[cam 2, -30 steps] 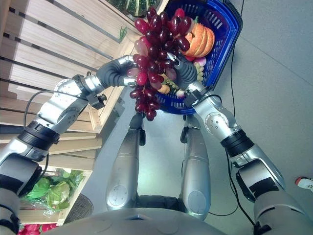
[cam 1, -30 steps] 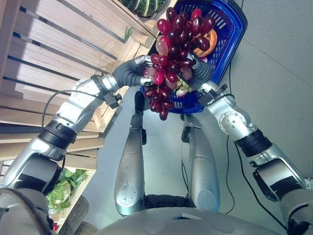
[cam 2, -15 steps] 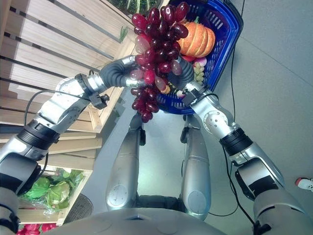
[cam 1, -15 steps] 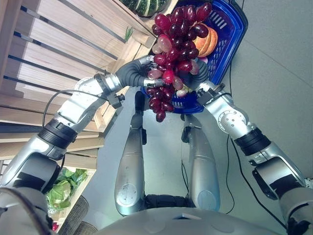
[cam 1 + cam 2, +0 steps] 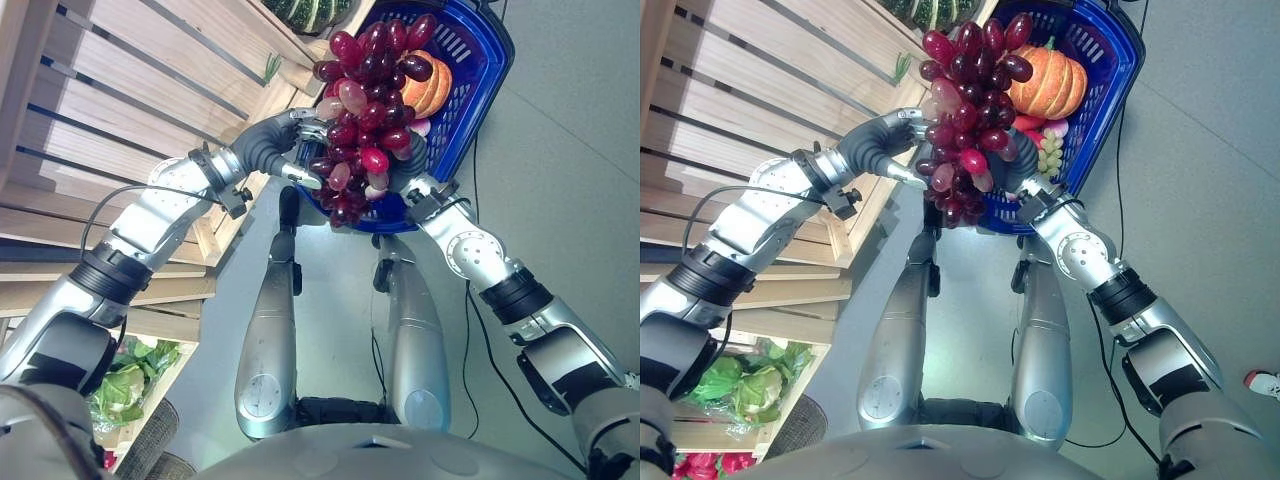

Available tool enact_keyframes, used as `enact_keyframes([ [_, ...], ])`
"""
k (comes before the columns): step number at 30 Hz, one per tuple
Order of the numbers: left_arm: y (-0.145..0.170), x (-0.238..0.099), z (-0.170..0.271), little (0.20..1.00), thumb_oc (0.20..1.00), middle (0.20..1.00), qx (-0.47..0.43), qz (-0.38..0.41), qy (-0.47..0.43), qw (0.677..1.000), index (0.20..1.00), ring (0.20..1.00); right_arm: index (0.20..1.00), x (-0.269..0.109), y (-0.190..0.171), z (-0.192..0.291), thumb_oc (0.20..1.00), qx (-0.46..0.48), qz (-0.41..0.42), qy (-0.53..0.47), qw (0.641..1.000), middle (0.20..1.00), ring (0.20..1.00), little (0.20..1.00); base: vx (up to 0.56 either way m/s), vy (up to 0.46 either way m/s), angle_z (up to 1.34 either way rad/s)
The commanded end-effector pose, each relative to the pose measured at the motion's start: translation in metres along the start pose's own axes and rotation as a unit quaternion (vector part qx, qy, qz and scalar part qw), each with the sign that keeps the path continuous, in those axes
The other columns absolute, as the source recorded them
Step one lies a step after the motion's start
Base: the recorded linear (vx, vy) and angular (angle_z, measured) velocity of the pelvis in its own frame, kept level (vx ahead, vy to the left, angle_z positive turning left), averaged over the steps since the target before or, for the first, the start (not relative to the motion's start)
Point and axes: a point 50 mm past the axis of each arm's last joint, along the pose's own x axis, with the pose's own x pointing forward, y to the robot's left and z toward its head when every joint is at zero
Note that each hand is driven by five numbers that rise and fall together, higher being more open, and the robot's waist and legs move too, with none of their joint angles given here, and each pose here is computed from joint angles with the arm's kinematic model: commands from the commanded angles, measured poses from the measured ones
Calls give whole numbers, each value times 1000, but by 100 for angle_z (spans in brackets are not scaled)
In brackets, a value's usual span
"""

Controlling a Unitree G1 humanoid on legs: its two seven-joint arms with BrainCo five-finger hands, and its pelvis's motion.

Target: Pick up fruits and vegetables into the basket

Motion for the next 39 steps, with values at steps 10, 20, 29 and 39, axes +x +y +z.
enact_keyframes([
  [10, 43, -38, -14, 1000, 1000, 1000, -17, 364, -56, 930, 1000, 1000, 200, 11, 29, 25, 200, 15, 92, -123, 988, 200, 200, 200, 4, -17, 0],
  [20, 53, -54, -35, 1000, 1000, 1000, 4, 515, -53, 856, 1000, 1000, 200, 9, -21, 36, 200, -51, -95, -120, 987, 200, 200, 200, 1, -4, 0],
  [29, 68, -50, -51, 1000, 1000, 1000, -8, 529, -6, 848, 1000, 1000, 200, -14, -99, 70, 200, -132, -354, -36, 925, 200, 200, 200, 0, 0, 0],
  [39, 68, -29, -45, 1000, 1000, 1000, -27, 509, -22, 860, 1000, 1000, 200, -17, -116, 117, 200, -302, -515, 23, 802, 200, 200, 200, 0, 0, 0],
])
